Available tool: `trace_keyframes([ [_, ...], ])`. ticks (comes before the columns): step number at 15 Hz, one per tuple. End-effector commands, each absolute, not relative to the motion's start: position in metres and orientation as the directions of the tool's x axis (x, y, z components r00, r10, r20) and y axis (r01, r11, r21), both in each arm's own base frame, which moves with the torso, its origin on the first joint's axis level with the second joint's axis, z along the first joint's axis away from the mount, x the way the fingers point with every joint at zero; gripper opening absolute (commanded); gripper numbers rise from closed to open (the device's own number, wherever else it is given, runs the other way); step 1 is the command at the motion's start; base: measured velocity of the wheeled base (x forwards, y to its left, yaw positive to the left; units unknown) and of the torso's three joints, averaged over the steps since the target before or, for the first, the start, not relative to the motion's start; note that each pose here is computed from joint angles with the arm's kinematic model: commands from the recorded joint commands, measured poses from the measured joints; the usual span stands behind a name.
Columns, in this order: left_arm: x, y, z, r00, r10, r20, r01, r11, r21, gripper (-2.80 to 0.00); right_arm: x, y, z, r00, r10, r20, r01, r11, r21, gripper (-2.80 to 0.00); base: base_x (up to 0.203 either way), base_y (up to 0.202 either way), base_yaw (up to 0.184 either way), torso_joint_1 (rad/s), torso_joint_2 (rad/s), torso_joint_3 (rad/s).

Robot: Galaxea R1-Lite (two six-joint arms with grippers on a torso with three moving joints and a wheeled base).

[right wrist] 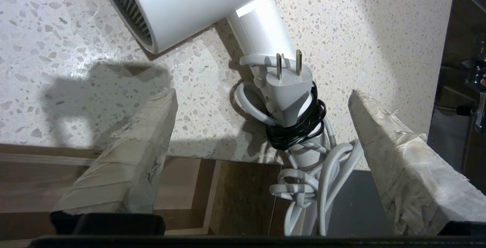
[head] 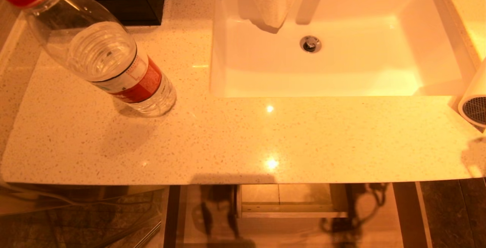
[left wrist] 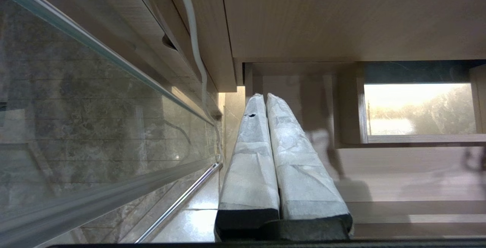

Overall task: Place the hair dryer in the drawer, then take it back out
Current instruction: Pick up the hairdryer

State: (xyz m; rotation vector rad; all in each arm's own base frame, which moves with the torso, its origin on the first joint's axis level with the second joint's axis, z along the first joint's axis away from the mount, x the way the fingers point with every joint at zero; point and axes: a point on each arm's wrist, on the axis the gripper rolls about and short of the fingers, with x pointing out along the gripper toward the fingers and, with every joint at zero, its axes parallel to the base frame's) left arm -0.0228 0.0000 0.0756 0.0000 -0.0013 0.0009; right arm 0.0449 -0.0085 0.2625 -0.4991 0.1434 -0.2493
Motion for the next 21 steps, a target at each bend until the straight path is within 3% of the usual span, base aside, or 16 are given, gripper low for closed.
trace_keyframes([
  [1,-0.023,0.000,0.076,1.000,0.002,0.002,-0.002,1.000,0.000,-2.80,0.057,-0.010,0.263,0.956,-0.274,-0.106,0.189,0.849,-0.493,0.00,0.000,0.000,0.000,0.000,0.00,0.000],
  [11,-0.023,0.000,0.076,1.000,0.002,0.002,-0.002,1.000,0.000,-2.80,0.120,-0.017,0.282,0.961,-0.276,-0.035,0.226,0.848,-0.479,0.00,0.000,0.000,0.000,0.000,0.00,0.000],
  [21,-0.023,0.000,0.076,1.000,0.002,0.002,-0.002,1.000,0.000,-2.80,0.124,-0.019,0.284,0.954,-0.296,-0.033,0.248,0.850,-0.464,0.00,0.000,0.000,0.000,0.000,0.00,0.000],
])
